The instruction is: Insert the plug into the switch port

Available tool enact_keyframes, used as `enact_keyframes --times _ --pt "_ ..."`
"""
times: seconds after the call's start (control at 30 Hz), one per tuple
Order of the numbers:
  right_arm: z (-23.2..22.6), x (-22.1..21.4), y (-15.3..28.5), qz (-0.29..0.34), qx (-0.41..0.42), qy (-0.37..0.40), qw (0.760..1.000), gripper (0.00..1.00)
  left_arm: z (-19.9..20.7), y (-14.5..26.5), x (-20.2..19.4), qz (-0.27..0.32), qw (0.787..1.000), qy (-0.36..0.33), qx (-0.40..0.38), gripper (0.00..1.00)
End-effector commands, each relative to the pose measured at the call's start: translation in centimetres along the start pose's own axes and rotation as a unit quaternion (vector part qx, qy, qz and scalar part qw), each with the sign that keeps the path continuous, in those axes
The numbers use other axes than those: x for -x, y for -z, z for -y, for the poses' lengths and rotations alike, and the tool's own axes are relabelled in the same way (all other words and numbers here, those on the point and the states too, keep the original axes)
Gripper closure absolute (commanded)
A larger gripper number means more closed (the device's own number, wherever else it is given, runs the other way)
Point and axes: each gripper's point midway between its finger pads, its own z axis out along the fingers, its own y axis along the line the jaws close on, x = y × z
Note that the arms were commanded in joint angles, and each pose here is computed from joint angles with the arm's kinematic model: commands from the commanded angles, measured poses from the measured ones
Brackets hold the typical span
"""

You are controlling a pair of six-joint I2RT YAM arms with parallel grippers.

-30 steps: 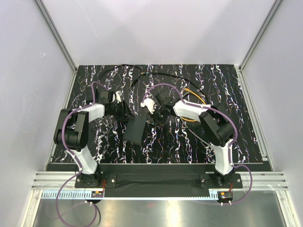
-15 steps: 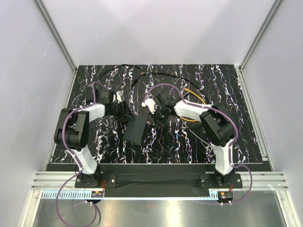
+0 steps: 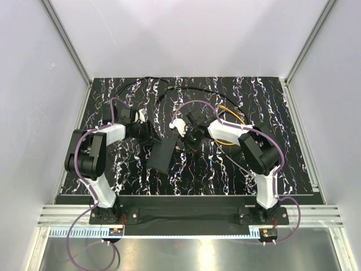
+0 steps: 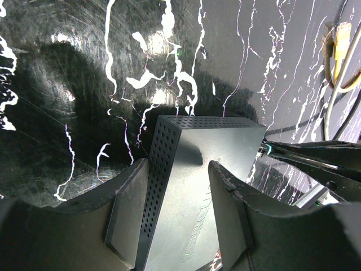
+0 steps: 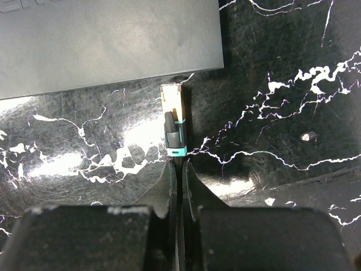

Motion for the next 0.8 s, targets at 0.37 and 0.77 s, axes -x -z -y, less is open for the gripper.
enact_keyframes --times 0.37,0.77 --pt "0.0 1.3 0.3 -0.006 0.009 -0.033 0.999 1.00 1.1 -0.1 0.4 0.002 1.000 -0.014 -0.017 0.48" --pt "0.1 2.8 0.7 0.012 0.010 -0.034 0.999 1.00 1.4 -0.4 0.1 -0.003 1.000 -0.020 -0.020 0.48"
